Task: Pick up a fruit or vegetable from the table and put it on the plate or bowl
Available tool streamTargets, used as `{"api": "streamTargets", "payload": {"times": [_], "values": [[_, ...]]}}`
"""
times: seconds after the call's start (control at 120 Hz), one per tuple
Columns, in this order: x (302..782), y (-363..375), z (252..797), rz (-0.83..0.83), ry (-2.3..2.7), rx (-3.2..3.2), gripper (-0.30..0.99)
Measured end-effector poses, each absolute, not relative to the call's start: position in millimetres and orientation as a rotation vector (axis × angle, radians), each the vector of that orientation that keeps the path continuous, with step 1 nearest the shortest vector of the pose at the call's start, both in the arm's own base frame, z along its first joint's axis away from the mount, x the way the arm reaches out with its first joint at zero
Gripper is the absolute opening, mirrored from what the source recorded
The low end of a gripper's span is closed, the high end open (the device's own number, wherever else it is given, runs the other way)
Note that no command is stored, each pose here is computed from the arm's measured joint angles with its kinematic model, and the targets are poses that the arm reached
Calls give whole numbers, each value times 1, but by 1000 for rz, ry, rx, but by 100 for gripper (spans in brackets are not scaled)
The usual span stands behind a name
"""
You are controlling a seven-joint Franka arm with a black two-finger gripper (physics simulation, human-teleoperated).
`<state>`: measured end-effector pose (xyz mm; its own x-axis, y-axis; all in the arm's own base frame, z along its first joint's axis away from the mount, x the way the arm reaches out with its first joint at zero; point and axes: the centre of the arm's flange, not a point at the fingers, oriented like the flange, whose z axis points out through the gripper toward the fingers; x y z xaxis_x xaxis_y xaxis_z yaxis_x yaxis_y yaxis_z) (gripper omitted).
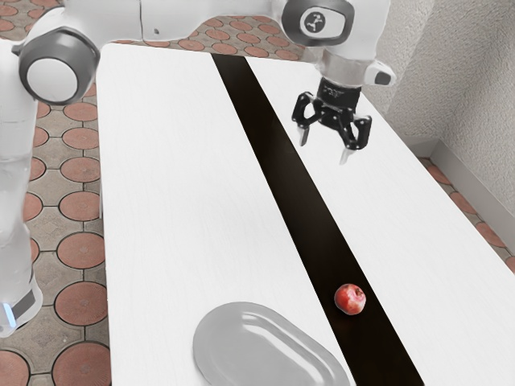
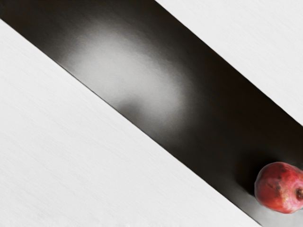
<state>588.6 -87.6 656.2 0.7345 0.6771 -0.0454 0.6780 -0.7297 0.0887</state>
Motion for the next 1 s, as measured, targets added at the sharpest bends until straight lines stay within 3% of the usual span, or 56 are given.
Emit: {"api": "streamTargets", "payload": {"times": [0.192,0.367,0.467,0.567,0.842,1.0], "values": [[594,-92,651,-66,1693,2525,69],[586,-134,665,-70,1871,2363,69],[593,-186,629,-181,1847,2406,69],[623,-193,585,-300,1869,2375,69],[652,-231,547,-384,1824,2325,69],[673,-209,505,-476,1862,2266,69]]}}
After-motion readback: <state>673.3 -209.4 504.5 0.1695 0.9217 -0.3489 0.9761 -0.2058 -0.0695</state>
